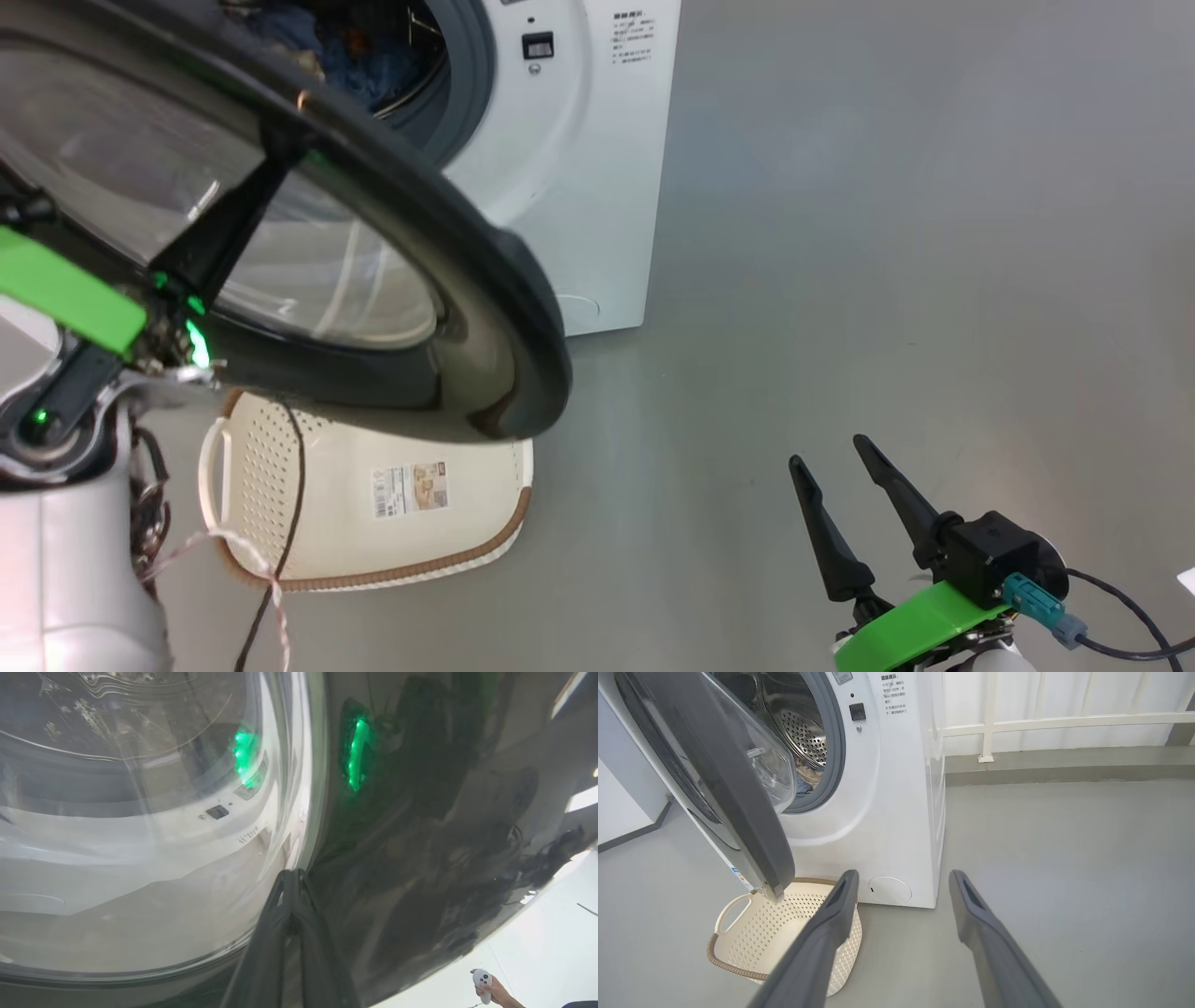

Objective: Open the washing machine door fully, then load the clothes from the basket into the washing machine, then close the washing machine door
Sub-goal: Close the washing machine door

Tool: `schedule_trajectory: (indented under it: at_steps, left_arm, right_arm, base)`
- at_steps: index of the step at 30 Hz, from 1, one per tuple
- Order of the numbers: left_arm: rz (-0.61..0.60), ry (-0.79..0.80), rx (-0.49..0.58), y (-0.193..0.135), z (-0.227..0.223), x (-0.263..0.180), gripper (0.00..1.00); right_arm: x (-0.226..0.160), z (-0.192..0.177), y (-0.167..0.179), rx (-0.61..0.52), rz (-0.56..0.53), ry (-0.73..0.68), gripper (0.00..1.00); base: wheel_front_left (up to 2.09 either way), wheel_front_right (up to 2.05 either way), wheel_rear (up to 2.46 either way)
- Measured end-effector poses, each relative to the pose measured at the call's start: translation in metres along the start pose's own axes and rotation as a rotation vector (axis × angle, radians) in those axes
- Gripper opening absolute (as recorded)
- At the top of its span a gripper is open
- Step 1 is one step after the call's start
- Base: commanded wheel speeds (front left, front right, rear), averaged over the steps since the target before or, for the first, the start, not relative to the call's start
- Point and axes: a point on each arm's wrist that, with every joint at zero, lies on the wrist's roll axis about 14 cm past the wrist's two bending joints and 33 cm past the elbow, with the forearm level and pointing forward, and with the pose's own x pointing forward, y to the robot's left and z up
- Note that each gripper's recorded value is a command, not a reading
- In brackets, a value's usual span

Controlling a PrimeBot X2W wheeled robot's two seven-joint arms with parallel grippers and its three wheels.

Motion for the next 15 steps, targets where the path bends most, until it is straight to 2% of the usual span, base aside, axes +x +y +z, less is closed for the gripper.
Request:
schedule_trajectory:
  at_steps: [3,7,11,14,15]
  left_arm:
    - [-0.008,-0.036,0.002,-0.004,0.008,0.004,0.0]
    - [-0.015,-0.081,0.054,-0.011,0.018,-0.001,0.0]
    - [0.028,-0.126,0.215,-0.019,0.027,-0.012,0.0]
    - [0.068,-0.132,0.293,-0.013,0.014,-0.027,0.0]
    - [0.092,-0.131,0.318,-0.007,0.008,-0.033,0.07]
  right_arm:
    - [0.003,0.0,0.002,0.001,0.007,-0.001,1.0]
    - [0.01,0.004,0.006,0.0,0.024,-0.016,1.0]
    - [0.012,0.006,0.007,0.001,0.026,-0.022,1.0]
    - [0.012,0.01,0.006,0.0,0.024,-0.033,1.0]
    - [0.012,0.011,0.006,-0.001,0.023,-0.036,1.0]
  base:
    - [0.0,0.0,0.0]
    - [0.0,0.0,0.0]
    - [0.0,0.0,0.0]
    - [0.0,0.0,0.0]
    - [0.0,0.0,0.0]
